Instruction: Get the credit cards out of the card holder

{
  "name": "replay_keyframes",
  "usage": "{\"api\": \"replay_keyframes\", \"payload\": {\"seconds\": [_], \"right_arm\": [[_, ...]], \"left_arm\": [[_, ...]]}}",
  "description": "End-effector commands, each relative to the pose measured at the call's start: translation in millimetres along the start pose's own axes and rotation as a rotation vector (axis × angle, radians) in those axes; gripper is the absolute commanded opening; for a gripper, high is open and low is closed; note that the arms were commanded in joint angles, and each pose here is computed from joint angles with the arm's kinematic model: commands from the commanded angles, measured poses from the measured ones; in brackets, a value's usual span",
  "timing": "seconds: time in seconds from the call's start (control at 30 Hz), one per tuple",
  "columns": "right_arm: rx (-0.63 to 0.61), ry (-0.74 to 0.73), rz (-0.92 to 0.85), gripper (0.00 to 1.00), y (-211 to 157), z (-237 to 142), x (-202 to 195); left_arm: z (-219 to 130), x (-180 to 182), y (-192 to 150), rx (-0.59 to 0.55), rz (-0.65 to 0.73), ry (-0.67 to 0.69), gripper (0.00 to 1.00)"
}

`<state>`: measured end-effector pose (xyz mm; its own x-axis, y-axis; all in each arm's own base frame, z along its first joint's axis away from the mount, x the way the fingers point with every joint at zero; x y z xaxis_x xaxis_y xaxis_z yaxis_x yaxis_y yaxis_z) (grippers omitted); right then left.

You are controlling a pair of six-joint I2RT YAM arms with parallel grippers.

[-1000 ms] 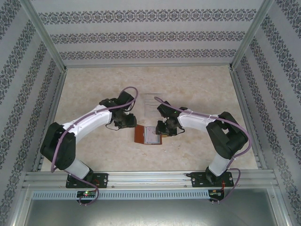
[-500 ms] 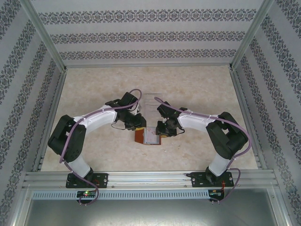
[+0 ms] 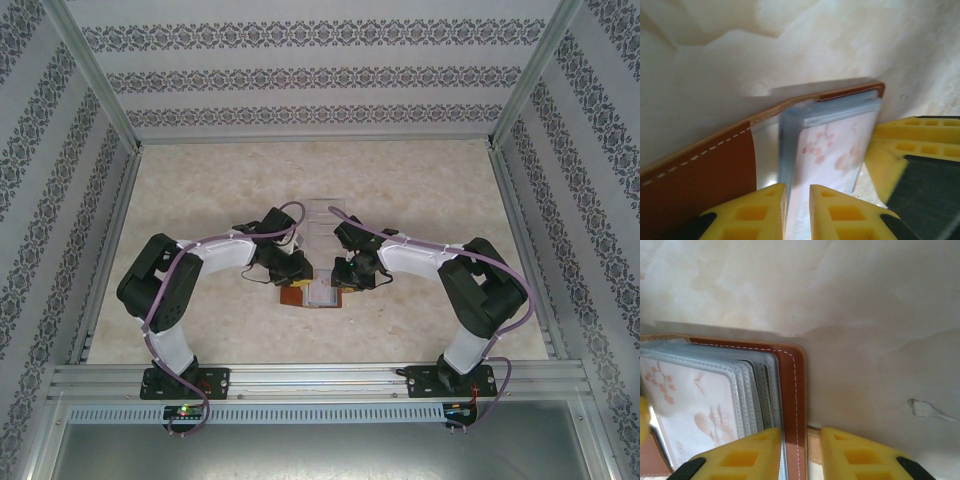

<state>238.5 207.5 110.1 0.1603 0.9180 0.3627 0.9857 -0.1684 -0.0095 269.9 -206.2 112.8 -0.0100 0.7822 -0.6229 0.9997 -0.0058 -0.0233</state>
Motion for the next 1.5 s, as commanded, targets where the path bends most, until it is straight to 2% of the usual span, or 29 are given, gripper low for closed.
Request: {"api": "replay_keyframes", "payload": {"seconds": [0.0,0.4,0.6,0.87,1.17,1.33,1.47], "right_arm": [[0.037,-0.02,0.018,0.28,-7.3,5.2,-6.4],[0.042,-0.025,0.02,0.28,-8.2,5.5,-6.9],[-0.011,-0.042,0.015,0.29,-9.1,-9.7,-6.8],[-0.039,0.108,-0.017,0.28,-6.5,-26.9,15.2],[-0.004,0.2,-0.024,0.22,-5.9,-20.0,29.4],[0.008,0.167,-0.013,0.19,-6.4,-9.5,24.2],[0.017,0.117,0.006,0.19,-7.5,-1.3,15.9]], "left_arm": [[7.4,2.5,0.9,0.006,0.005,-0.034,0.19],[10.4,6.9,0.1,0.002,-0.007,-0.069,0.11],[5.7,8.2,-2.1,0.002,0.001,-0.04,0.09],[4.5,6.7,-1.9,0.01,0.006,-0.045,0.07],[3.8,6.4,-1.9,0.012,0.005,-0.044,0.07],[3.8,7.0,-2.6,0.014,0.001,-0.039,0.07],[1.8,5.4,-3.1,0.008,0.009,-0.043,0.1]]}}
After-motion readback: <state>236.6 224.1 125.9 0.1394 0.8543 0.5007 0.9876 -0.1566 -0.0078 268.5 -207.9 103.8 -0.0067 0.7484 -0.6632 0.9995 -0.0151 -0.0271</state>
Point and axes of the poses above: each hand's point on the last joint's axis, 136 mm out from that joint toward the fingers, its own z axis out along the fingers, its own x axis along the line the jaws close on, y = z × x, the point moved 10 cm from there along -z, back along the fingers, and after that the axes turned 6 degrees about z, right-handed, at the moved point
